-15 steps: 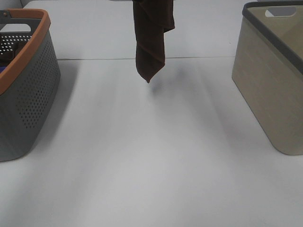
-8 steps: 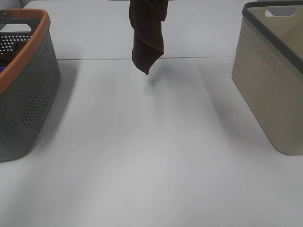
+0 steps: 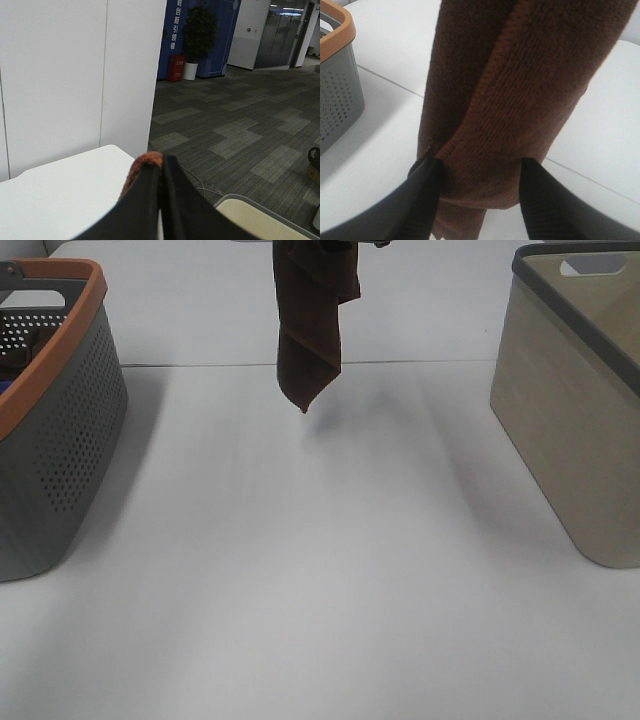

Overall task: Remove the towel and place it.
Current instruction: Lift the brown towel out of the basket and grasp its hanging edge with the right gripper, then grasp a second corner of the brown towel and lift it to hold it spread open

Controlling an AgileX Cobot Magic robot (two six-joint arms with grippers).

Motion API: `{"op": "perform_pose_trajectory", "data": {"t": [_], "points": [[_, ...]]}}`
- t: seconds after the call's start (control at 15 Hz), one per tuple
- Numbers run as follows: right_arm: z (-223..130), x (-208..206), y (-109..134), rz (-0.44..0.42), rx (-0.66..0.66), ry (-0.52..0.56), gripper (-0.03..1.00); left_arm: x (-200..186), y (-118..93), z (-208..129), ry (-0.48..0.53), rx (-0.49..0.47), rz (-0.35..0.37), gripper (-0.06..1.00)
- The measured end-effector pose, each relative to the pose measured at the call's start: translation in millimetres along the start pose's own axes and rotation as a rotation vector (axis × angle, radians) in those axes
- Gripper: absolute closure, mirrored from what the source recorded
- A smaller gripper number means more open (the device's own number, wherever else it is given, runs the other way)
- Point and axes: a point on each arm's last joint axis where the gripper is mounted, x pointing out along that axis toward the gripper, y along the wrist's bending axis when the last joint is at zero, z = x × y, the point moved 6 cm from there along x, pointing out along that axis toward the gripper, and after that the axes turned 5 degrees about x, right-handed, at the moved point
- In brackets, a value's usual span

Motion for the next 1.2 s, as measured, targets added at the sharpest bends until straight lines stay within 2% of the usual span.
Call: {"op": "perform_pose_trajectory", "data": {"t": [0.2,0.47,0.8,1.07,1.2], "points": [[10,-10,-1,0.002,0.011,-0.026,0.48,0,0,0,0.001,0.003,0.002,0.94],[20,-17,4,0.039,0.081,-0.061,0.34,0,0,0,0.001,0.003,0.002,0.94],[15,-8,9,0.064,0.104,-0.059,0.31,0,0,0,0.000,-0.001,-0.001,0.94],[-17,15,4,0.009,0.086,0.062,0.31,0,-1,0,-0.002,-0.008,-0.005,0.94],[-20,14,0,-0.019,0.066,0.086,0.33,0,-1,0,-0.002,-0.008,-0.005,0.94]]}}
